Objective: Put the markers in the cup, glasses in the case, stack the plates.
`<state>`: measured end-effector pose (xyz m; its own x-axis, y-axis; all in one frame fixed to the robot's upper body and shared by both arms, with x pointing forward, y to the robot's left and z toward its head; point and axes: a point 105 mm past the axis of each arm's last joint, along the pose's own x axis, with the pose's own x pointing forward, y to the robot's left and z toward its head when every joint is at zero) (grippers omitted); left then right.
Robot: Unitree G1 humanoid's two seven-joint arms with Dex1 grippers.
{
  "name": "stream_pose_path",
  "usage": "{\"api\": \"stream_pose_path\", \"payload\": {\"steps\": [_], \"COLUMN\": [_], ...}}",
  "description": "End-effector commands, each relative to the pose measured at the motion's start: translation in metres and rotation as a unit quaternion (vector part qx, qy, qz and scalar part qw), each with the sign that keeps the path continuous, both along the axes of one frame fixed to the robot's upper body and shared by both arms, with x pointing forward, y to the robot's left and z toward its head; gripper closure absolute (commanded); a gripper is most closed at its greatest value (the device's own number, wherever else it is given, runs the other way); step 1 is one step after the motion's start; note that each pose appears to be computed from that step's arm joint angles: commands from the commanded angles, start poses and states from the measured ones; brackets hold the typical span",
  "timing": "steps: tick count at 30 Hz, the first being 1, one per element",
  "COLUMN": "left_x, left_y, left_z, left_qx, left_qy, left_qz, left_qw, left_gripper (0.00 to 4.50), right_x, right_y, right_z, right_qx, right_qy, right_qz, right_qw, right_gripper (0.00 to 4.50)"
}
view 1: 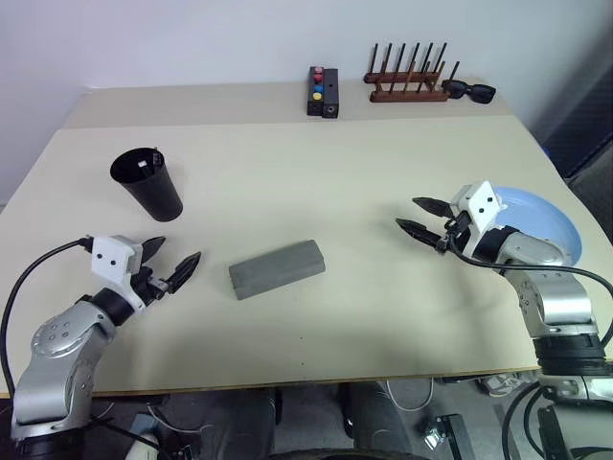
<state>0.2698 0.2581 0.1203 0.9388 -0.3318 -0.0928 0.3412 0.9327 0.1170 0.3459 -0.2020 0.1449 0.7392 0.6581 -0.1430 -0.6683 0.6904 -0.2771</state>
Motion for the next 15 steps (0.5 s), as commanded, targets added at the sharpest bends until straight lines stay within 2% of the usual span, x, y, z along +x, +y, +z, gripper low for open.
{"api": "stream_pose_path", "payload": {"steps": [1, 15], "left_x": [-0.011, -0.031], "left_y": [0.012, 0.021], "left_z": [0.012, 0.012], "left_qx": [0.021, 0.022], "left_qy": [-0.018, -0.016], "left_qz": [0.022, 0.059], "left_qw": [0.999, 0.998], "left_gripper": [0.56, 0.56], "right_x": [0.004, 0.019], "right_y": [0.008, 0.022], "right_z": [0.011, 0.002], "right_qx": [0.001, 0.003], "right_qy": [-0.021, -0.016], "right_qz": [0.023, 0.047], "right_qw": [1.0, 0.999], "right_gripper": [1.86, 1.86]}}
